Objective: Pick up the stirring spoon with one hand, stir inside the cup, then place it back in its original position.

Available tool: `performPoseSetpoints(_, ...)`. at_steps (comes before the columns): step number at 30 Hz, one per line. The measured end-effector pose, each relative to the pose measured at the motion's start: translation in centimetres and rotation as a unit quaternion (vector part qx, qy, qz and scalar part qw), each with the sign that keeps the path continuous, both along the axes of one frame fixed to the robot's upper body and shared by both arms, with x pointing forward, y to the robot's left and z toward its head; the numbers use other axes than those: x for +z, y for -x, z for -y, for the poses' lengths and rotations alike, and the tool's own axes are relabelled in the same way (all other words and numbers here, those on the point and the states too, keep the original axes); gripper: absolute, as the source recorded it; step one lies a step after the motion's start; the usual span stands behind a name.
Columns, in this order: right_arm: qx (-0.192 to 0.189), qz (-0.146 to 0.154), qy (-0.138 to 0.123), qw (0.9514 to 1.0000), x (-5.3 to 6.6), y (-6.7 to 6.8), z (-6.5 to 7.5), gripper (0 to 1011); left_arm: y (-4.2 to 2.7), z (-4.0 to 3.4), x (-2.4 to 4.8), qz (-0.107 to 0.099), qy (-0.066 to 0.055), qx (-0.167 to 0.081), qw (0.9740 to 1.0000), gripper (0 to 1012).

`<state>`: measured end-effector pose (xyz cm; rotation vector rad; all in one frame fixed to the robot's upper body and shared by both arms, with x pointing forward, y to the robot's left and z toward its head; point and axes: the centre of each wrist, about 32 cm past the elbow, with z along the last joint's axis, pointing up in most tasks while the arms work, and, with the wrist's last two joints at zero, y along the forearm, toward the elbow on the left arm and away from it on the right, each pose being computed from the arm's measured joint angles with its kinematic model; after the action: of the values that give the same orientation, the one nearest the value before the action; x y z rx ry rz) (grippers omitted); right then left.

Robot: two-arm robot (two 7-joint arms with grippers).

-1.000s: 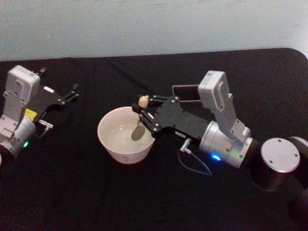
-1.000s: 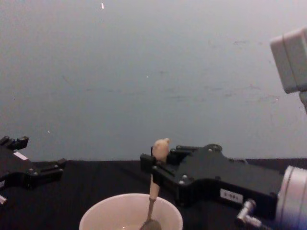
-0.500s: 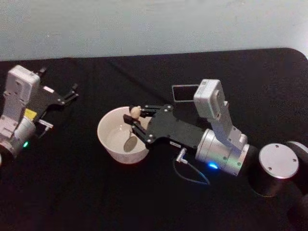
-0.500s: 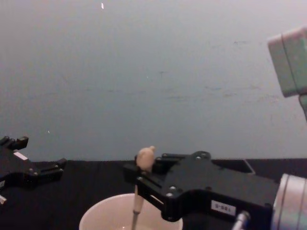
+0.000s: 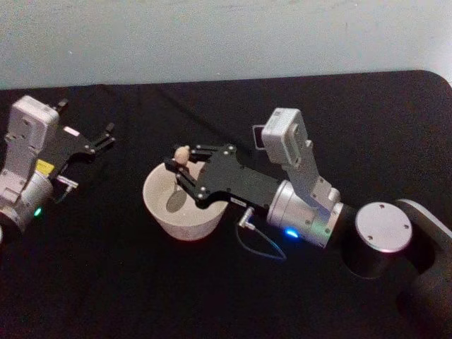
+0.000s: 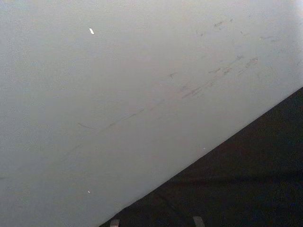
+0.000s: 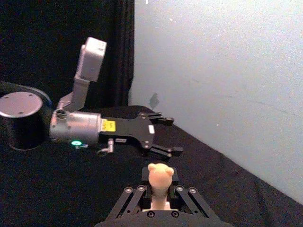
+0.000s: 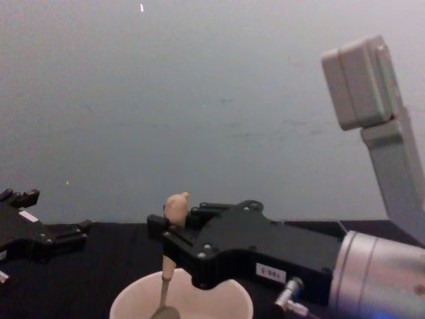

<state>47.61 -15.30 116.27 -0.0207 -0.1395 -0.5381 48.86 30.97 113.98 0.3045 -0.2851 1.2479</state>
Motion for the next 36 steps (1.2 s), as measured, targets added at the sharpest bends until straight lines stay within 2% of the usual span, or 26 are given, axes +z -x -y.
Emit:
performPoseSetpoints(7, -0.019, 0.007, 0.002, 0.9998, -0.2, -1.0, -0.4, 197, 0.0, 0.0, 0.0, 0.0, 0.0, 0.0, 1.0, 1001)
performPoseSetpoints(15, -0.041, 0.011, 0.008, 0.9991, -0.3, -1.6, 0.3, 197, 0.0, 0.0, 0.0, 0.0, 0.0, 0.0, 1.0, 1001)
performPoseSetpoints(31, -0.046, 0.011, 0.011, 0.9988, -0.3, -1.3, 1.1, 197, 0.0, 0.0, 0.0, 0.0, 0.0, 0.0, 1.0, 1001)
performPoseSetpoints(36, -0.045, 0.014, 0.005, 0.9989, 0.5, -1.3, 1.2, 197, 0.0, 0.0, 0.0, 0.0, 0.0, 0.0, 1.0, 1001)
